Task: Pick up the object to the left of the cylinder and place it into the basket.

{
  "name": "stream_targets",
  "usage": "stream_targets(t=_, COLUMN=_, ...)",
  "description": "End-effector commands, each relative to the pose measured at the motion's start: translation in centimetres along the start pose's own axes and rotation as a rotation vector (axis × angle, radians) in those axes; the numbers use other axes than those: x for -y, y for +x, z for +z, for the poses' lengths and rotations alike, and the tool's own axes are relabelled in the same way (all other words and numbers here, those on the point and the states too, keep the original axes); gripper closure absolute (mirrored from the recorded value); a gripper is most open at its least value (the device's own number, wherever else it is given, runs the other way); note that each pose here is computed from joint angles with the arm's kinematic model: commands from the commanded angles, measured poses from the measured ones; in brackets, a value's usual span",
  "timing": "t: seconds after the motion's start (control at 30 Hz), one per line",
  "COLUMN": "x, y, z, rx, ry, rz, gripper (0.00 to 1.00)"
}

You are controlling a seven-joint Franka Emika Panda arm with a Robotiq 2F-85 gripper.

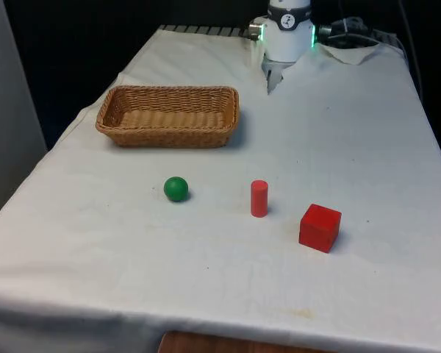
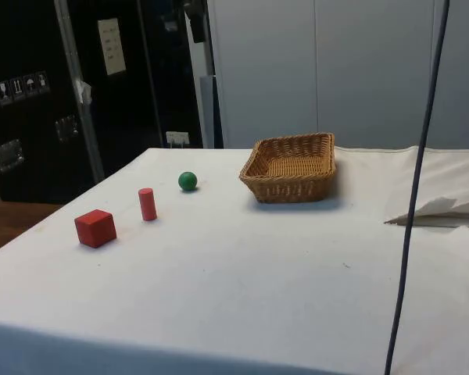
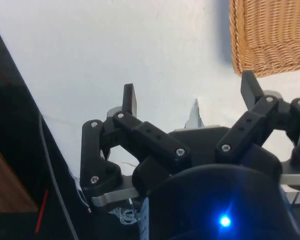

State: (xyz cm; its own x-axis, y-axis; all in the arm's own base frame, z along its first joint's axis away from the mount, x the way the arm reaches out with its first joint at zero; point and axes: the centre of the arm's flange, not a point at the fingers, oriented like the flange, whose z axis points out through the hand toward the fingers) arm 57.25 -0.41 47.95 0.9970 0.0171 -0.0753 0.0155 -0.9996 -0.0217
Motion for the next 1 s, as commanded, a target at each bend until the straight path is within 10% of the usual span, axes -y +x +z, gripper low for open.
stream_targets(t=0.0, x=0.0, y=0.1, z=0.0, rx=0.001, ry=0.003, rz=-0.001, gripper=0.00)
stream_targets(t=0.97, x=4.8, y=4.7, z=3.0, rx=-0.051, ry=-0.072, rz=0.029, gripper=0.00)
